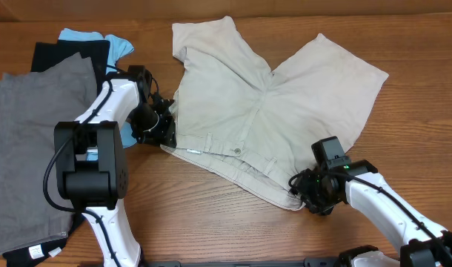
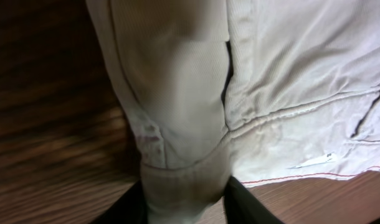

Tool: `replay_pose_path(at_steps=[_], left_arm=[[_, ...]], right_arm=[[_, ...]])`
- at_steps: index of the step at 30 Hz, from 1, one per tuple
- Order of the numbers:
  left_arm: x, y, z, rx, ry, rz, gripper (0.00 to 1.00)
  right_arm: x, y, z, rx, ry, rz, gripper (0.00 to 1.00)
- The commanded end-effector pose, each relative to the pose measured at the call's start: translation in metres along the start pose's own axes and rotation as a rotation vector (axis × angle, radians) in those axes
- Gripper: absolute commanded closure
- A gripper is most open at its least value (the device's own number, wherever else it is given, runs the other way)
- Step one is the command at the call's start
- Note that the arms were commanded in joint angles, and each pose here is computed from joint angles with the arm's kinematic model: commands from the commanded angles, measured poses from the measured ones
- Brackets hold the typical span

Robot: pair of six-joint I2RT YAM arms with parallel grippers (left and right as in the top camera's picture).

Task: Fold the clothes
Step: 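Grasp the shorts' waistband corners with left and right grippers, then lift the shorts by the waistband with both grippers and flip them away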

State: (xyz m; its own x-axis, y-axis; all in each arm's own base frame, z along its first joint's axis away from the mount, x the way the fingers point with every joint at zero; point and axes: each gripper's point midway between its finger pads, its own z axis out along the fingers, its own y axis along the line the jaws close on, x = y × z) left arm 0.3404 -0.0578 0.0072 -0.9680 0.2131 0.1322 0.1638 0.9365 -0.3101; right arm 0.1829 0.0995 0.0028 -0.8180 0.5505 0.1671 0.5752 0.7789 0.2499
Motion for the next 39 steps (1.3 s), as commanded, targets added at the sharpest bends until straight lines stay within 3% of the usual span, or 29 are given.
replay_pose_path(at_steps=[1,4,6,7,12,15,20,25,33,39], left_arm=[[0.001,-0.003,0.002,0.0,0.002,-0.011,0.71],[0.0,-0.003,0.002,0.0,-0.001,-0.033,0.93],[-0.001,-0.002,0.001,-0.001,-0.005,-0.049,0.96],[-0.002,-0.002,0.001,-0.001,-0.007,-0.055,0.96],[-0.012,-0.012,-0.022,0.023,-0.033,-0.055,0.96],[-0.027,-0.022,-0.064,0.021,-0.09,-0.034,0.96],[-0.052,-0.047,-0.157,-0.002,-0.28,0.04,0.96],[-0.059,-0.075,-0.253,-0.042,-0.516,0.117,0.96],[-0.029,-0.119,-0.381,-0.08,-0.9,0.184,0.96],[0.025,-0.141,-0.45,-0.146,-1.155,0.207,0.96]], right_arm=[[0.009,-0.008,0.008,-0.001,0.022,0.03,0.57],[0.009,-0.009,0.009,0.002,0.024,0.032,0.78],[0.008,-0.008,0.009,-0.003,0.02,0.03,0.94],[0.008,-0.008,0.009,-0.003,0.019,0.03,0.96],[-0.005,-0.001,-0.002,-0.027,-0.015,0.035,0.96],[-0.02,0.01,-0.029,-0.06,-0.057,-0.016,0.96],[-0.055,0.029,-0.12,-0.115,-0.207,-0.119,0.96],[-0.086,0.043,-0.242,-0.18,-0.431,-0.172,0.96],[-0.073,0.044,-0.421,-0.276,-0.851,-0.192,0.96],[-0.027,0.044,-0.494,-0.315,-1.057,-0.244,0.96]])
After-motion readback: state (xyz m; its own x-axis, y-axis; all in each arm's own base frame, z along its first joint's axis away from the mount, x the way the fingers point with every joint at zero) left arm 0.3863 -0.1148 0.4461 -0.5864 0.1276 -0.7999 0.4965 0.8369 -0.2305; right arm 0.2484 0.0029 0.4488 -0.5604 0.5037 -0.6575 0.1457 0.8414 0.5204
